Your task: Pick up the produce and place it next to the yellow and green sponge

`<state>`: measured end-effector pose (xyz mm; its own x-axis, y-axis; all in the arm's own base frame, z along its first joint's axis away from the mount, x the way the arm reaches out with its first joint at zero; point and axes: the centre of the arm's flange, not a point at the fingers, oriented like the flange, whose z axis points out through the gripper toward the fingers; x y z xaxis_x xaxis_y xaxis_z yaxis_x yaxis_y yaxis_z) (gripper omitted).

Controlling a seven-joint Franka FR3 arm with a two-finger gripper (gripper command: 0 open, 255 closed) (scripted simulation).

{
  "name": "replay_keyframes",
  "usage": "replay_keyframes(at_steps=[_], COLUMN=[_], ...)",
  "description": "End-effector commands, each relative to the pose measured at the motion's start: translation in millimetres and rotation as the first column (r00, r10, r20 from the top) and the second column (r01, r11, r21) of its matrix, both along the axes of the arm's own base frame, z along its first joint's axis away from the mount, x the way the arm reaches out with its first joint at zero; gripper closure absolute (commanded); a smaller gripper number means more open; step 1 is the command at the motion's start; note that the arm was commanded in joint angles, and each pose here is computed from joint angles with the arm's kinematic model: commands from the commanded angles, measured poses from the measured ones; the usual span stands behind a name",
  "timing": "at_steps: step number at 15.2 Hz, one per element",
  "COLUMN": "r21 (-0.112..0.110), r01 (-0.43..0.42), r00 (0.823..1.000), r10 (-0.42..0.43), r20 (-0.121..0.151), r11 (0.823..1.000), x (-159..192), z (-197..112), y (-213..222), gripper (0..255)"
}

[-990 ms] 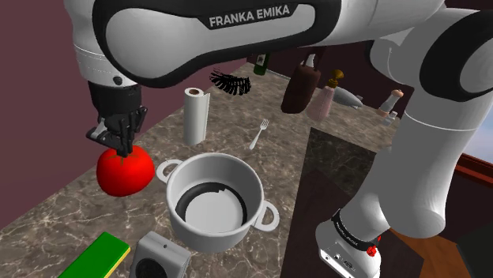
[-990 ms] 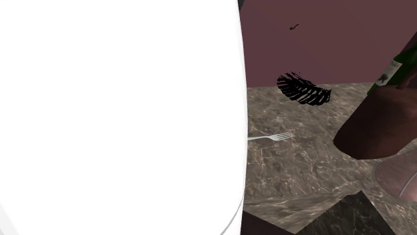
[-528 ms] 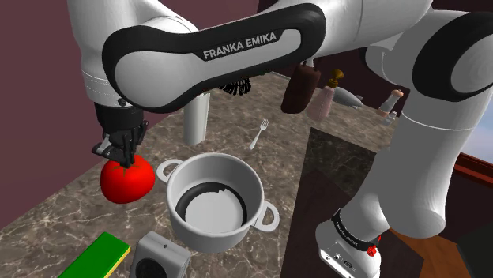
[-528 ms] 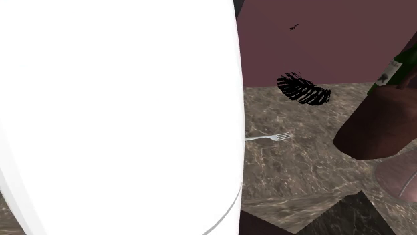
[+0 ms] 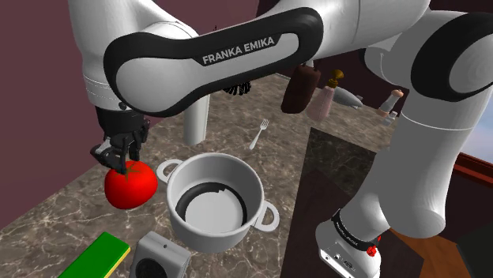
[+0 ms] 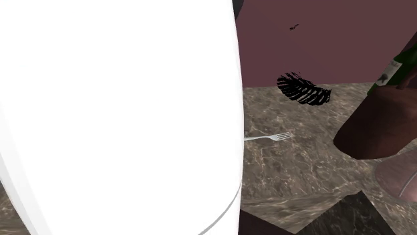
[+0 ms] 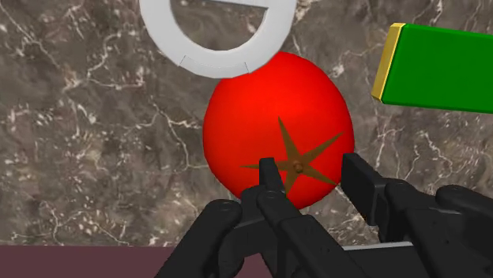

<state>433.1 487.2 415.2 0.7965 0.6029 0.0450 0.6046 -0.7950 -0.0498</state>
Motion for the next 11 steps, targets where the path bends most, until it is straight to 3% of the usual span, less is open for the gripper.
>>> replay_keyframes(at_steps=[1, 5, 9, 11], r21=[0.000, 0.000, 0.000, 0.000], r01=[0.000, 0.000, 0.000, 0.000], r00=[1.000, 1.000, 1.000, 1.000], r10=[0.000, 0.000, 0.000, 0.000], r20=[0.000, 0.000, 0.000, 0.000], r11=[1.000, 1.000, 1.000, 1.000], x=[0, 0, 0, 0], z=[0, 0, 50, 50], y=[0, 0, -3, -3], gripper=[0, 0, 0, 0])
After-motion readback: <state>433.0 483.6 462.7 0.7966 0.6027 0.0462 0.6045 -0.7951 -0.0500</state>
